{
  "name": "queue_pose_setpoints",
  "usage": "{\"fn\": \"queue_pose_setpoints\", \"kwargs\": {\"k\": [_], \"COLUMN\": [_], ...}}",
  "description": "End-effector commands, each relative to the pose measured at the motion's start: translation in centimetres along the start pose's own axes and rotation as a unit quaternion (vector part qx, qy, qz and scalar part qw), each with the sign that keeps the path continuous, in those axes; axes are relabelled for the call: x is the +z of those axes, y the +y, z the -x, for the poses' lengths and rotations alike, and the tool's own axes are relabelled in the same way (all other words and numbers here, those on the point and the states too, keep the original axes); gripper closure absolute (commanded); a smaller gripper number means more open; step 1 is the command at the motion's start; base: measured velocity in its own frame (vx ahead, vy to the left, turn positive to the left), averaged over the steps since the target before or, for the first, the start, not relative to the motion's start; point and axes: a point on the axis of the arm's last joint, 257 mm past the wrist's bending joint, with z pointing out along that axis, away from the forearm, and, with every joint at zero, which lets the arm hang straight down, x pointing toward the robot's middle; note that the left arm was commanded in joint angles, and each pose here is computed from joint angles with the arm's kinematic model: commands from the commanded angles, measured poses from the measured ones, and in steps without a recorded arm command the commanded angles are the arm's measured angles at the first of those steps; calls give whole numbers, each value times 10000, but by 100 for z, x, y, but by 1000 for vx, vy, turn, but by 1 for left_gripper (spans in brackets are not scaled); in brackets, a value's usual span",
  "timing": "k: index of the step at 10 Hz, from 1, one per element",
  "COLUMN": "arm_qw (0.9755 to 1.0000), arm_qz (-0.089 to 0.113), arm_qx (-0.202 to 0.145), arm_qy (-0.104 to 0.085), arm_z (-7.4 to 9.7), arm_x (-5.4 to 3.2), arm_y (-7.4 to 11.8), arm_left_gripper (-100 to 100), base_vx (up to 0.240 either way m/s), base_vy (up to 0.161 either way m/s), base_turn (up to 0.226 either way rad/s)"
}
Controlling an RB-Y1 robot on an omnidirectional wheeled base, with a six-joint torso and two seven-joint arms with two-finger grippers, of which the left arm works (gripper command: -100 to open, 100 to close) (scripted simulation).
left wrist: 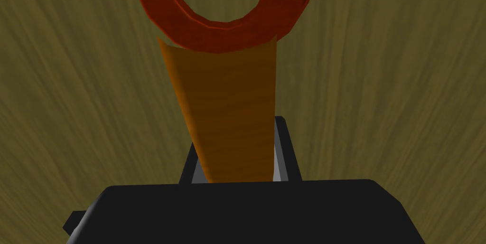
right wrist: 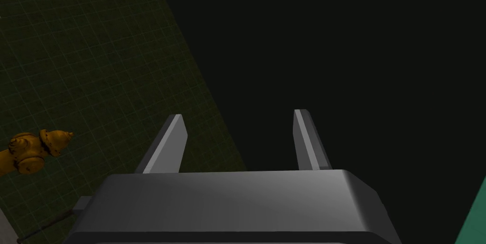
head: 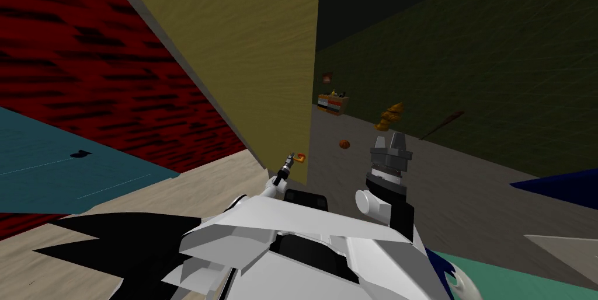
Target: Push the door open
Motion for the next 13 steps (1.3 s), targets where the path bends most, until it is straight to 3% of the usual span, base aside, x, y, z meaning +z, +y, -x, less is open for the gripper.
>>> {"fn": "queue_pose_setpoints", "kwargs": {"k": [1, 2, 8, 13], "arm_qw": [9999, 9997, 9981, 9962], "arm_qz": [-38, -58, -60, -58], "arm_qx": [65, 83, 58, -39], "arm_qy": [-97, -241, -603, -867], "arm_z": [159, 268, 475, 549], "arm_x": [6, 7, -12, -25], "arm_y": [-60, -78, -77, -69], "arm_left_gripper": [100, 100, 100, 100], "base_vx": [70, 103, 160, 162], "base_vy": [-26, -62, -128, -135], "base_turn": [-9, 158, 104, 96]}}
